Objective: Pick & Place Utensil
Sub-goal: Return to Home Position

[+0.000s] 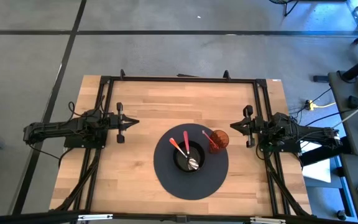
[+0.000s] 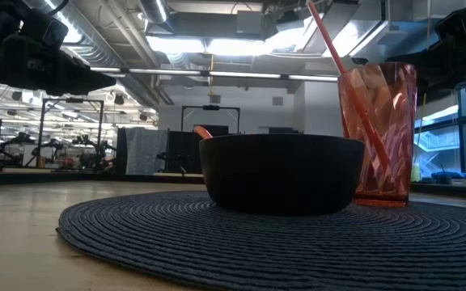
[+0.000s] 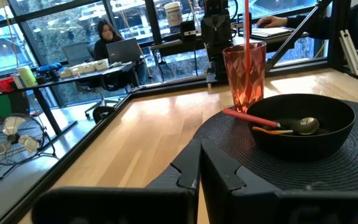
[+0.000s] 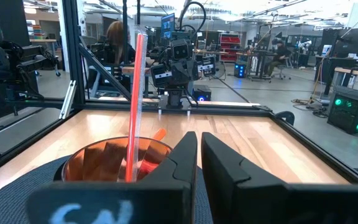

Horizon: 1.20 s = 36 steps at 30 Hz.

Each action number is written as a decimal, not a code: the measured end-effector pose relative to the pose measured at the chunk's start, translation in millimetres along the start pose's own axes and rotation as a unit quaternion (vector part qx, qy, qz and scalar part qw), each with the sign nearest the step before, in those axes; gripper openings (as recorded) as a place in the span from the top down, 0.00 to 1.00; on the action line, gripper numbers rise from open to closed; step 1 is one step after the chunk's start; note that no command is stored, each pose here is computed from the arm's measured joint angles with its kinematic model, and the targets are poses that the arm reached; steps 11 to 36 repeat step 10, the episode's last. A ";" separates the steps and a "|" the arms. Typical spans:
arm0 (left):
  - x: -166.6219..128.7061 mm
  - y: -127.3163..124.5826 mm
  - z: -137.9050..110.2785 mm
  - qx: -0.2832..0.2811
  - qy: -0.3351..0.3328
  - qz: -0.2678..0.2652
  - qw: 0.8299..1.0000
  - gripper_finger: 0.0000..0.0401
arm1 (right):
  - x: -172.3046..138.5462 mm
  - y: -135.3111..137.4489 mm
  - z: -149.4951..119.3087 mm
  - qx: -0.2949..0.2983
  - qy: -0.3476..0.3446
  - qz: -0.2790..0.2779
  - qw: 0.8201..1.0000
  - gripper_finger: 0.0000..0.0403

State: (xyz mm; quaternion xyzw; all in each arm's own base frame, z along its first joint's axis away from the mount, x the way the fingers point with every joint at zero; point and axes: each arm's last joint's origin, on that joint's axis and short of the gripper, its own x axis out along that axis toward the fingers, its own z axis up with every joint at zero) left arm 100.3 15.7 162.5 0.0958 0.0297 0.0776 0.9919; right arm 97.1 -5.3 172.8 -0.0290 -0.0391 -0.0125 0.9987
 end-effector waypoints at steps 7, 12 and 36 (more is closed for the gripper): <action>0.0 0.0 0.0 0.000 0.000 0.000 1.000 0.98 | 0.0 0.0 0.0 0.000 0.000 0.000 1.000 0.94; 0.0 0.0 0.0 0.000 0.000 0.000 1.000 0.99 | 0.0 0.0 0.0 0.000 0.000 0.000 1.000 0.94; 0.0 0.0 0.0 0.000 0.000 0.000 1.000 0.99 | 0.0 0.0 0.0 0.000 0.000 0.000 1.000 0.94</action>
